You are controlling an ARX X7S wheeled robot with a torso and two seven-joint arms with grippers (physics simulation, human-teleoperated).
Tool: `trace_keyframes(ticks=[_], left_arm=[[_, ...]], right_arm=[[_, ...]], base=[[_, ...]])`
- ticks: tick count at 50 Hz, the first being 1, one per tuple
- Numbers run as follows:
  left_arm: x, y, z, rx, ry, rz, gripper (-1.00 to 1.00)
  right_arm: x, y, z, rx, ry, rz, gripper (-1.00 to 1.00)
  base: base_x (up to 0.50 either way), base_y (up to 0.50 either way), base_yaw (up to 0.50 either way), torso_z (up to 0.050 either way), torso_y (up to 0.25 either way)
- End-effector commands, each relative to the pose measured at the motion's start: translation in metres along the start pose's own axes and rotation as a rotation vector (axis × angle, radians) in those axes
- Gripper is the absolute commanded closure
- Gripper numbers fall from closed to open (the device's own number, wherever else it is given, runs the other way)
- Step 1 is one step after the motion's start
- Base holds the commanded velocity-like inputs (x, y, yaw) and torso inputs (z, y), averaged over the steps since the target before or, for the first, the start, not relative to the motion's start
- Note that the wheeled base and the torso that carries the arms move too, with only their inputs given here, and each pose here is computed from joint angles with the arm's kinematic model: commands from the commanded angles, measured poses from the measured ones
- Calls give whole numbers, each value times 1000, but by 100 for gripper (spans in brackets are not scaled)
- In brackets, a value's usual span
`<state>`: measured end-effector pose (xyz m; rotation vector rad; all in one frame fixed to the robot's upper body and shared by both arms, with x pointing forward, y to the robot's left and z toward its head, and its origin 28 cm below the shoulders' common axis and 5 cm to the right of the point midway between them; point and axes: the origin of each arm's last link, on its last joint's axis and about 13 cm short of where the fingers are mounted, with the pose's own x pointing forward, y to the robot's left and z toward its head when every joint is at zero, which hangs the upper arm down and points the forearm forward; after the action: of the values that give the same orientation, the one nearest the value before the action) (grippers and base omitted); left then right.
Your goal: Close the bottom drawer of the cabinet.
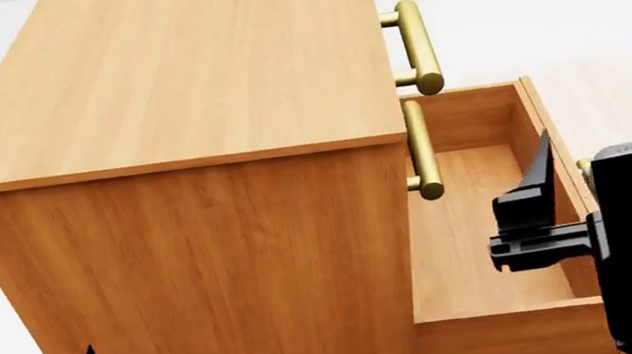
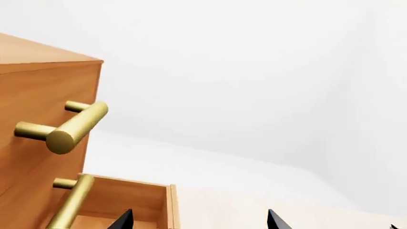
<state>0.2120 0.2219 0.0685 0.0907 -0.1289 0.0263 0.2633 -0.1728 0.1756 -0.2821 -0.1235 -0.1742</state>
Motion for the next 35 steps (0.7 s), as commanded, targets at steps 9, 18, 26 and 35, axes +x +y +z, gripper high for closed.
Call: trace_keyframes(ticks=[9, 18, 26, 35], left_arm=[[-2, -3, -2, -13, 20, 11, -100], [-2, -3, -2, -12, 20, 8, -100], [-2, -3, -3, -12, 24, 9, -100], [-2, -3, -3, -11, 24, 9, -100]], right_arm=[[22, -47, -12, -35, 64, -93, -100], [22, -57, -31, -46, 104, -129, -100], [18, -66, -56, -30, 144, -155, -100], [6, -76, -92, 3, 217, -171, -100]], base=[[0, 0, 0, 0, 0], [0, 0, 0, 0, 0], [0, 0, 0, 0, 0], [0, 0, 0, 0, 0]])
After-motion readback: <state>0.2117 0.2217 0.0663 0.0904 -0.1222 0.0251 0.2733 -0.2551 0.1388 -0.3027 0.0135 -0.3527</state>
